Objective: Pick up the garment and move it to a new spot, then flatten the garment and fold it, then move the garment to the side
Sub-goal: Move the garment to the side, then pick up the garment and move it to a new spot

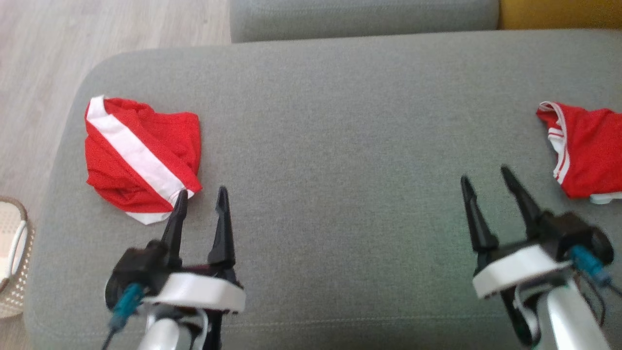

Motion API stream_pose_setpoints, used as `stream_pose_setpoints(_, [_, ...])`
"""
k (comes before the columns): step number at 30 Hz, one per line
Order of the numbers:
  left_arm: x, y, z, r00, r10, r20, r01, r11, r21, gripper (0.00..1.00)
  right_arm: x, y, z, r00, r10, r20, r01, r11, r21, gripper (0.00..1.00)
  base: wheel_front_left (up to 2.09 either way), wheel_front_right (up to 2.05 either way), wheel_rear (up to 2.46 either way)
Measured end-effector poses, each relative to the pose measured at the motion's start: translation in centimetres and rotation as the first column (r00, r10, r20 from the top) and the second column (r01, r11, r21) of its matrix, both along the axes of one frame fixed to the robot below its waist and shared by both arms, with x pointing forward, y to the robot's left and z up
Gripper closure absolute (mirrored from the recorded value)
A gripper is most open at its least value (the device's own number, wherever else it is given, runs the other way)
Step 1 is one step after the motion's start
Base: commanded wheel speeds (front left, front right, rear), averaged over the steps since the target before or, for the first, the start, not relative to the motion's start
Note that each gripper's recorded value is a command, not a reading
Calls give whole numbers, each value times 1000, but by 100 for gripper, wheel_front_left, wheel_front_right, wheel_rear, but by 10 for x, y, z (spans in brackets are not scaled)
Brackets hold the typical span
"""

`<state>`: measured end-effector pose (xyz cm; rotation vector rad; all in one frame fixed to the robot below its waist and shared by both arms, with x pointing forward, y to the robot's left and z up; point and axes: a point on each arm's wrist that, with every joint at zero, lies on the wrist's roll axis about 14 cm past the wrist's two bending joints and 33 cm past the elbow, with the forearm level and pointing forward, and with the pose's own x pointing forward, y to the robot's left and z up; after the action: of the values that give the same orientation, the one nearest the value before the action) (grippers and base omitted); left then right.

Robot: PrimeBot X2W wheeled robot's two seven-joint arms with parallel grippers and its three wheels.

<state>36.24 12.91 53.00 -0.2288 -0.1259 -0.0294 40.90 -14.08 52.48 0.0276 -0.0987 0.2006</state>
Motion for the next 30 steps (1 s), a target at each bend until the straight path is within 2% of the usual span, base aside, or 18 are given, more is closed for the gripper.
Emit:
stream_pose_setpoints(3, [-9, 11, -3, 999, 30, -15, -31, 998, -61, 0, -11, 1, -6, 1000, -4, -10, 4, 1000, -12, 0, 0, 0, 0])
stream_pose_setpoints(23, [-20, 15, -1, 999, 35, -3, -35, 998, -44, 0, -17, 0, 3, 1000, -16, 11, 16, 1000, 0, 0, 0, 0, 0])
stream_pose_setpoints(28, [-23, 23, -6, 998, 62, -18, -63, 997, -42, 0, -13, 11, 0, 1000, 16, 1, -16, 1000, 9, 0, 0, 0, 0])
stream_pose_setpoints(30, [-27, 33, -10, 995, 94, -33, -95, 995, -38, 0, -10, 29, -3, 998, 67, -8, -67, 998, 8, 0, 0, 0, 0])
